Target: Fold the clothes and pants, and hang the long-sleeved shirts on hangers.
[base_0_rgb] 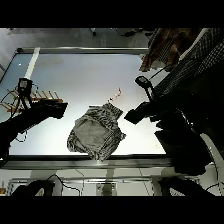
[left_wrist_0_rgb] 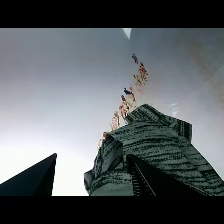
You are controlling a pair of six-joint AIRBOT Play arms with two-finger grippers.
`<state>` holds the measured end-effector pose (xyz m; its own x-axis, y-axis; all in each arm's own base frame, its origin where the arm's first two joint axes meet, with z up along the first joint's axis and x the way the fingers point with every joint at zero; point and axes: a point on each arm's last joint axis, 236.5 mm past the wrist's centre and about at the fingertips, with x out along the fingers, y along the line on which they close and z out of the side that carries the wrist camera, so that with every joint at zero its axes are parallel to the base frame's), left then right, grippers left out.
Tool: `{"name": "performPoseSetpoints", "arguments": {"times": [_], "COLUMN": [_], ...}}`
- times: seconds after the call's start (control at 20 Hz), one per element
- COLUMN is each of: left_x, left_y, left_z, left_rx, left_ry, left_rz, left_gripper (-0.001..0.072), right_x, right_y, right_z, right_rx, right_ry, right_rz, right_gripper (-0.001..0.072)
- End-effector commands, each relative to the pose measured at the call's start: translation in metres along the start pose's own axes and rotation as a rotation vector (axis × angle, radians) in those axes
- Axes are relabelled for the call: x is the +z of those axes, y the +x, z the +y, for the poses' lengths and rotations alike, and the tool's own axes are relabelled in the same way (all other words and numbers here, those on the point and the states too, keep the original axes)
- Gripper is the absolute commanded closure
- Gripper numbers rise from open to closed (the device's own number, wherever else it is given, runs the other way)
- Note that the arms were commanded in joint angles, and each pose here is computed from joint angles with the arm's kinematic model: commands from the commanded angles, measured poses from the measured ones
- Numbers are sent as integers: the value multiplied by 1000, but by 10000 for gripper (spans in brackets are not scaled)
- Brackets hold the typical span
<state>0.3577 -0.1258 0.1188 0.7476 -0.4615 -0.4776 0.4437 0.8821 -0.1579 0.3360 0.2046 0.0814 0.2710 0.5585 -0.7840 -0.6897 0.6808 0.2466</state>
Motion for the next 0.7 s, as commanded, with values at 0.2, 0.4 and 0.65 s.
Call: {"name": "performPoseSetpoints", "arguments": {"times": [0.2, 0.4, 0.65], "left_x": [0, -2, -26], "left_y": [0, 0, -1], "left_z": [0, 0, -18], "left_rx": [0, -3, -79], "left_ry": [0, -1, -3], "left_rz": [1, 6, 104], "left_gripper": [158, 157, 157], "right_x": [0, 0, 0], "right_y": [0, 0, 0], "right_z": [0, 0, 0], "right_rx": [0, 0, 0], "right_ry": [0, 0, 0], "right_rz": [0, 0, 0], "right_gripper": [23, 23, 23]}}
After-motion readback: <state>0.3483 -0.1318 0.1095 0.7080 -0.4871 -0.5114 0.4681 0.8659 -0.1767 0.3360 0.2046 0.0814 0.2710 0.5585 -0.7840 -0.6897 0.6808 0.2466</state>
